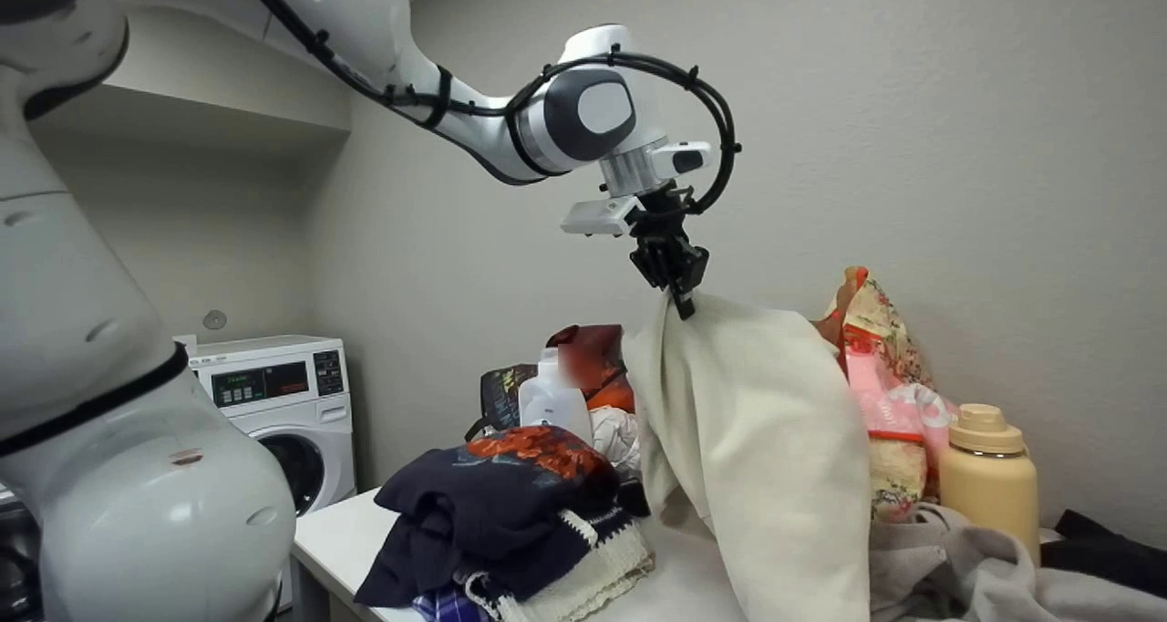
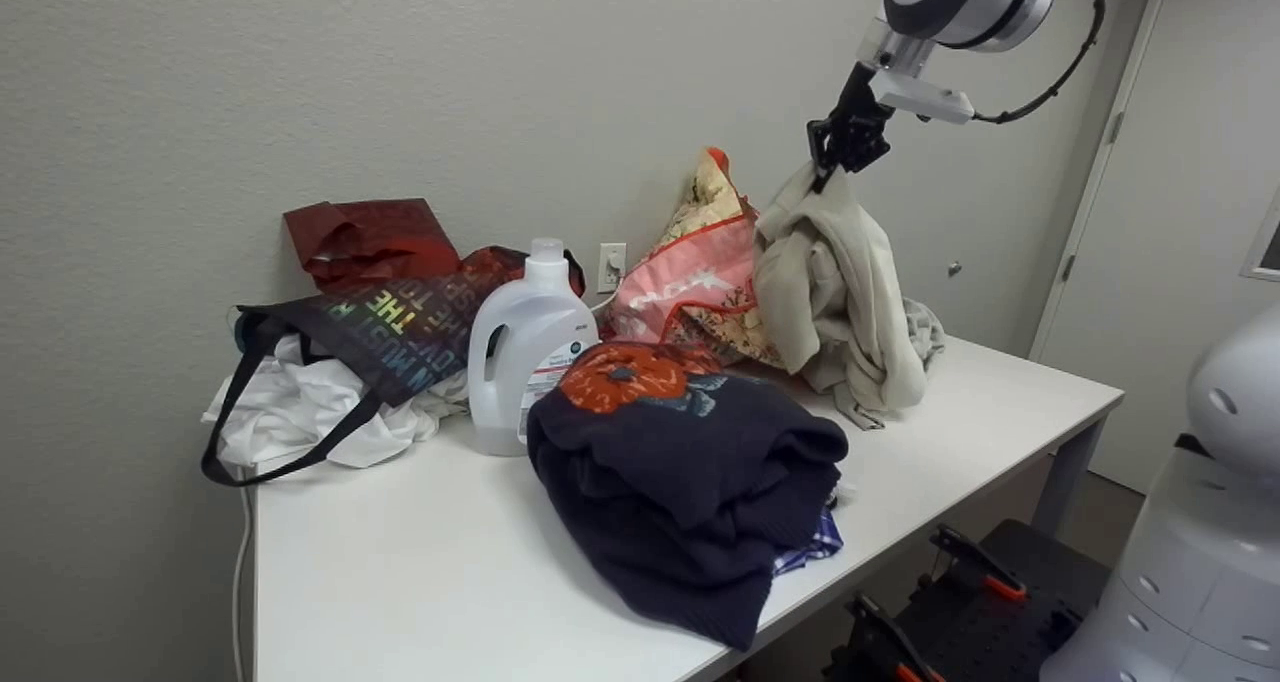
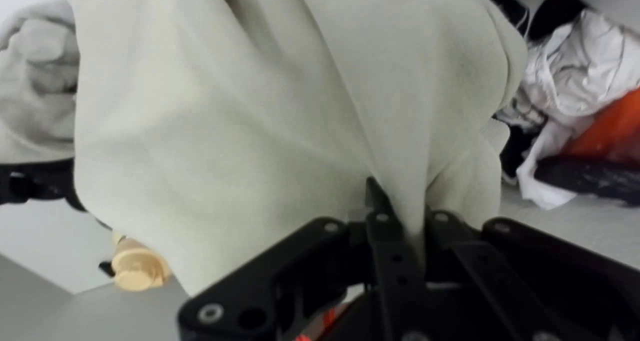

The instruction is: Move the jersey slightly to the left

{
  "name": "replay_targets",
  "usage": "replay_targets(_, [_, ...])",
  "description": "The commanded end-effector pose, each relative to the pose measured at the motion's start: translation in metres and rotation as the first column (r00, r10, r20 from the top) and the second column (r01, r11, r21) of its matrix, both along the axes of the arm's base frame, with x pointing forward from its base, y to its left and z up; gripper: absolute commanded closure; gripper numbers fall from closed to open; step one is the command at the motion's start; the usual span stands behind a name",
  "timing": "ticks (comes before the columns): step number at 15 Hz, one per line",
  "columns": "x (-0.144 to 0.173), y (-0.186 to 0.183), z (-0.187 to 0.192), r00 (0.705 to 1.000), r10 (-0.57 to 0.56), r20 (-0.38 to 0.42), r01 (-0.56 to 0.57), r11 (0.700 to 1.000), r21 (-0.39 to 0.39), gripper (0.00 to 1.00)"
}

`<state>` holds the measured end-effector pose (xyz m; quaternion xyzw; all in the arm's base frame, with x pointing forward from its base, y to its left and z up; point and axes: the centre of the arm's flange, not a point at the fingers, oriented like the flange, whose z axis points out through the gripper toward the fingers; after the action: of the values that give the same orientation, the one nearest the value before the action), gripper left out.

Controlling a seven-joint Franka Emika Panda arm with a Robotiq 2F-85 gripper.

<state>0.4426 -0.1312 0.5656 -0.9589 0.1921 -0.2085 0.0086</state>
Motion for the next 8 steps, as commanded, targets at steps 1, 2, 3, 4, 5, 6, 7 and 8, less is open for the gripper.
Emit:
replay_targets(1, [-0.014,-0.018,-0.034,0.984,0.03,-0.178,-0.021,0.999,0.05,0.98])
replay_targets(2, [-0.02,-0.024,-0.046,0.975,0.001,-0.222,0.004,1.0,0.025,0.98])
replay_targets(3, [-0.025,-0.031,-0.061,0.97,-0.027,-0.243,0.027,1.0,-0.001,0.98])
replay_targets(4, [-0.029,-0.037,-0.074,0.965,-0.044,-0.258,0.039,0.999,-0.023,0.98])
replay_targets(5, [-0.033,-0.042,-0.087,0.961,-0.047,-0.272,0.041,0.999,-0.028,0.98])
replay_targets(6, [-0.036,-0.045,-0.1,0.956,-0.05,-0.29,0.043,0.999,-0.03,0.98])
replay_targets(7, [-0.039,-0.047,-0.114,0.952,-0.048,-0.303,0.044,0.999,-0.018,0.98])
replay_targets(8, [-0.04,-0.047,-0.129,0.95,-0.035,-0.31,0.041,0.999,0.013,0.98])
